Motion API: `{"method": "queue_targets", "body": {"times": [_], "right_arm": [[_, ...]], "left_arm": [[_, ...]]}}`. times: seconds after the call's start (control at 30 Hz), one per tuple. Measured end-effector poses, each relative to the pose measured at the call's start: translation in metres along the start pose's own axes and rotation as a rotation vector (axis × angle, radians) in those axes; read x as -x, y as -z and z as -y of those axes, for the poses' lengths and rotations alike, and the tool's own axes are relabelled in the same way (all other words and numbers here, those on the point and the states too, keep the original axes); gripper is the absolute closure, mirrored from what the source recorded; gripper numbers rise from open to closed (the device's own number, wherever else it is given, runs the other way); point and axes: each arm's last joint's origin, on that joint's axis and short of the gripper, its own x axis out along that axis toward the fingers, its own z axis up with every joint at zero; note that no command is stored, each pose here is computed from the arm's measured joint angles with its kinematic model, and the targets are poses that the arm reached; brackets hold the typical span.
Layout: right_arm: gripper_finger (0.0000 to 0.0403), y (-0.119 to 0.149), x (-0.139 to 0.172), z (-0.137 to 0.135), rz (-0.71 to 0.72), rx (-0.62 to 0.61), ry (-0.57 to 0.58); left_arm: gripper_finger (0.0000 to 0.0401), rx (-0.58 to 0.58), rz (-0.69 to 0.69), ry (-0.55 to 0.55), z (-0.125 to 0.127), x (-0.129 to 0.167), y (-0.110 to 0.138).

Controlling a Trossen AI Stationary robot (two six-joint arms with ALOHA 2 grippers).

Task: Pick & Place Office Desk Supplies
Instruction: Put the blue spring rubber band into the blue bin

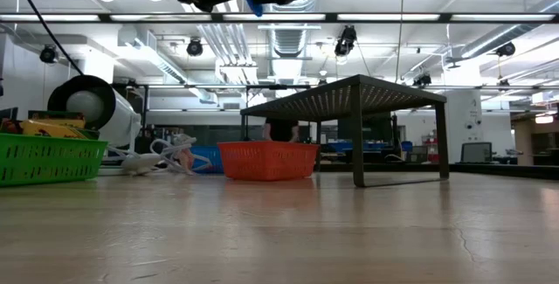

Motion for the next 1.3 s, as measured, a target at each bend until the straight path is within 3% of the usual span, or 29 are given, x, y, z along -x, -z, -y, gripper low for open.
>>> {"method": "queue_targets", "body": {"times": [0.53, 1.1, 1.3], "right_arm": [[0.039, -0.003, 0.006, -0.009, 0.025, 0.008, -0.064], [0.039, -0.004, 0.007, -0.01, 0.031, 0.008, -0.075], [0.039, -0.004, 0.007, -0.01, 0.03, 0.007, -0.075]], "left_arm": [[0.0248, 0.019, -0.002, 0.008, 0.0, 0.0, 0.0], [0.0367, 0.021, -0.035, 0.006, 0.001, 0.0, 0.003], [0.0375, 0.021, -0.036, 0.007, 0.001, 0.0, 0.003]]}}
